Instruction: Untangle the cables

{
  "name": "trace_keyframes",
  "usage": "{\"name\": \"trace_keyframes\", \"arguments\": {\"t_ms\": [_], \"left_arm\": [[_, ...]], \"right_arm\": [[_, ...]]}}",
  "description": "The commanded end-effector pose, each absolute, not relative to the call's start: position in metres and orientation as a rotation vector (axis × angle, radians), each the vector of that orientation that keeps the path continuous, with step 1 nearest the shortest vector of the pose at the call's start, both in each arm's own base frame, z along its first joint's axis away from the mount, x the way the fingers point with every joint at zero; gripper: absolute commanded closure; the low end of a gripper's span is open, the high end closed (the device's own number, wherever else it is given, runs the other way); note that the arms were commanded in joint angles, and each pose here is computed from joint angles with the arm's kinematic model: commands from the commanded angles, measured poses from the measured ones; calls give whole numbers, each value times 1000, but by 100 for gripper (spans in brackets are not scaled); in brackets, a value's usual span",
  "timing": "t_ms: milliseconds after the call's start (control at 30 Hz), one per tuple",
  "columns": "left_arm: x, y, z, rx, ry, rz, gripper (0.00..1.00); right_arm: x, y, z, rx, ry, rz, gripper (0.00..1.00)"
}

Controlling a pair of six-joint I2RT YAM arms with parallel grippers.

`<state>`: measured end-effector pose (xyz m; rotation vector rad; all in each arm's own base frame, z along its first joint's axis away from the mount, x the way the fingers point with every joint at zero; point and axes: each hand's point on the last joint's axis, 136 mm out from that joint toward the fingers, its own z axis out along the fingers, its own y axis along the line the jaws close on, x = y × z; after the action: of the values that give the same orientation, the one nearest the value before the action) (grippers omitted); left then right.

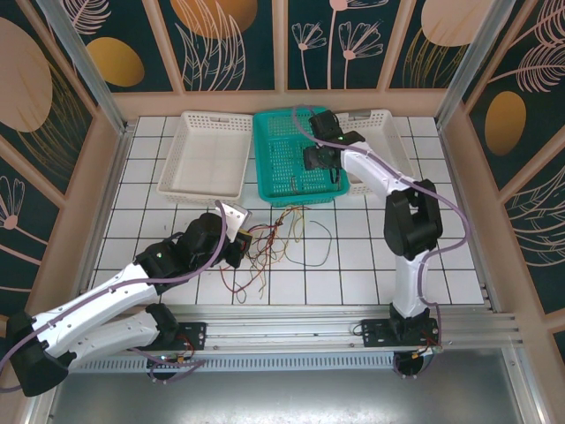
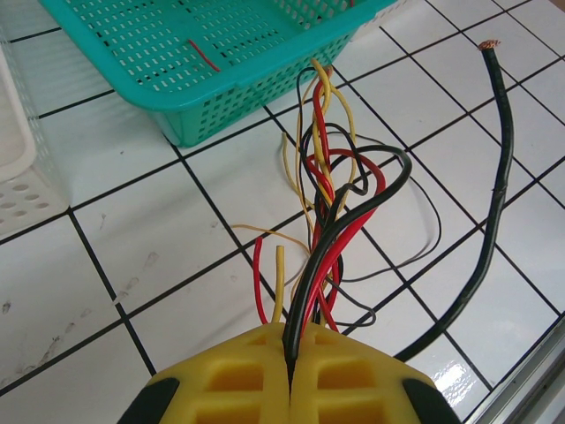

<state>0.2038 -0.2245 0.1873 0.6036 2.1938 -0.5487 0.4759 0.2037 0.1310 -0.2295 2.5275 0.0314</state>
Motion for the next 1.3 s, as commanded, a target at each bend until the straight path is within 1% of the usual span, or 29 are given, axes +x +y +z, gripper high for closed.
{"name": "trace_keyframes", "arguments": {"t_ms": [0,100,200,367,500,600,700,833,933,1100,1200,1267], "left_arm": [[205,-226,191,612,2177,-556,100],[205,-226,190,613,2180,-554,100],[205,-226,190,612,2182,-550,100],[205,-226,188,614,2185,-548,100],[206,-227,188,614,2186,-548,100],[206,-227,187,618,2190,-546,100],[206,-226,187,616,2189,-543,100],[205,-223,199,598,2155,-553,100],[208,-218,206,562,2136,-539,100],[218,-215,217,475,2140,-512,100],[219,-222,230,426,2127,-581,100],[220,-228,236,392,2114,-641,100]], "right_arm": [[488,204,125,-235,2522,36,33],[491,210,124,-247,2521,65,41],[492,214,120,-258,2528,80,45],[494,215,111,-271,2549,67,49],[488,226,140,-311,2484,144,46],[483,231,177,-316,2408,190,43],[467,240,211,-334,2354,301,40],[427,255,247,-369,2285,490,36],[386,263,255,-390,2256,641,36],[316,278,242,-447,2220,897,37],[270,295,230,-520,2164,1084,38],[245,307,226,-566,2115,1141,38]]}}
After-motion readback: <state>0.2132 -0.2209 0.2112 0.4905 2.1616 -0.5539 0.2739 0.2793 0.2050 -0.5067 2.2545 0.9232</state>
